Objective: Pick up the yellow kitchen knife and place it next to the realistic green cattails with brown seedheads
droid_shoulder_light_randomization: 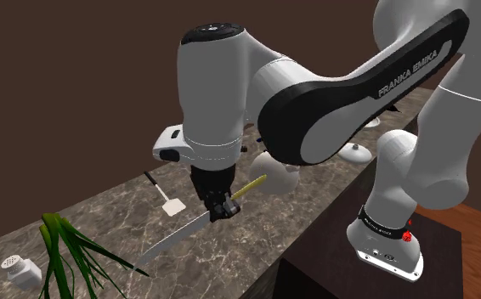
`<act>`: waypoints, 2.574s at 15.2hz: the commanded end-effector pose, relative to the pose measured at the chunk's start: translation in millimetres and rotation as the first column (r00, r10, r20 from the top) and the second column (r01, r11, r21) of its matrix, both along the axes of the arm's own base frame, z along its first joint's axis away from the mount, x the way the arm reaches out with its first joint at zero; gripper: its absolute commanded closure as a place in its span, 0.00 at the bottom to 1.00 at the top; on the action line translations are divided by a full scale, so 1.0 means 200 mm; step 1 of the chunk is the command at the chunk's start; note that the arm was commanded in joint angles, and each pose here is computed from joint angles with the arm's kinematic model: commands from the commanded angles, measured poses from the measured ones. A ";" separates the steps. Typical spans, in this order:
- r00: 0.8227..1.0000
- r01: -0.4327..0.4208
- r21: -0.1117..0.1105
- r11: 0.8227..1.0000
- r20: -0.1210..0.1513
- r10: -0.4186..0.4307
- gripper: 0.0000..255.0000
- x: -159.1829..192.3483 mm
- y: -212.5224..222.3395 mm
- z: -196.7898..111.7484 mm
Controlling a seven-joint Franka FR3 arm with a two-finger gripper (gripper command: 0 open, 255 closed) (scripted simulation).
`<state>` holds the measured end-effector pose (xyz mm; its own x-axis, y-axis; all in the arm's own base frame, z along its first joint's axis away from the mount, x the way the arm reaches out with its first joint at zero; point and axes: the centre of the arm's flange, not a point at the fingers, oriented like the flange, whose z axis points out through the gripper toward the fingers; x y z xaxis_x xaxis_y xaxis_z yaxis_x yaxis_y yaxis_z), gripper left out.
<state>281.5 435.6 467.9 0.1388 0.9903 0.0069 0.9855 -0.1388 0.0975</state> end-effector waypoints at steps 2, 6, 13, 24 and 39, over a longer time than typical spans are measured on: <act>1.000 0.000 0.000 1.000 0.000 0.000 1.00 0.00 -0.01 -0.08; 1.000 0.000 0.000 1.000 0.000 0.000 1.00 0.00 -0.01 -0.18; 1.000 0.000 0.000 1.000 0.000 0.000 1.00 0.00 -0.01 -0.37; 1.000 0.000 0.000 1.000 0.000 0.000 1.00 0.00 -0.01 -0.66; 1.000 0.000 0.000 1.000 0.000 0.000 1.00 0.00 -0.01 -0.95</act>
